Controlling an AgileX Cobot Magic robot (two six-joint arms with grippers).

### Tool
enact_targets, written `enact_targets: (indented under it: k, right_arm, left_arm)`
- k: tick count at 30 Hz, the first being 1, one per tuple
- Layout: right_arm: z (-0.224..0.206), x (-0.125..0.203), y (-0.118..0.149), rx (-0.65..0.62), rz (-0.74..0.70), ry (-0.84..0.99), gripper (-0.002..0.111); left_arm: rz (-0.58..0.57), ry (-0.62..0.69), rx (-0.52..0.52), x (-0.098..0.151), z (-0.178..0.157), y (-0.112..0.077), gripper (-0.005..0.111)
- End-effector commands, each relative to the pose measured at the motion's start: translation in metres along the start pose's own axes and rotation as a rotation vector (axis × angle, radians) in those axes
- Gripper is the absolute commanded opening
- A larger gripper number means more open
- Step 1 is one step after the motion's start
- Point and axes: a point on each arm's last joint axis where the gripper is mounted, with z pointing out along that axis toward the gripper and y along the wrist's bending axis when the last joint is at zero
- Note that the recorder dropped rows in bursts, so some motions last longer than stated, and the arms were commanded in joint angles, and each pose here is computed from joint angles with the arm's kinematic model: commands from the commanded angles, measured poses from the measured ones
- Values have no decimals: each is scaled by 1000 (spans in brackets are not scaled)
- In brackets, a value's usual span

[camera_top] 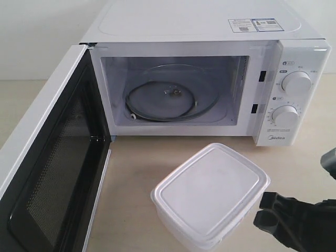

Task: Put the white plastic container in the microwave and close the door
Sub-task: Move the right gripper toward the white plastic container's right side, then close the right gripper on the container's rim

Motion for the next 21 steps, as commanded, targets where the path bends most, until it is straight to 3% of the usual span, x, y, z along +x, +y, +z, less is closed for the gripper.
enact_targets:
  k: [1,10,21]
  right_arm:
    - [-1,1,4,25,7,-85,47]
    - [-4,8,24,-241,30,-117,47]
    - [-4,15,-3,-253,72,-154,47]
  left_arm:
    - [-12,1,0,1,0,0,4]
    - [-12,1,0,1,0,0,4]
    - [-12,1,0,1,0,0,4]
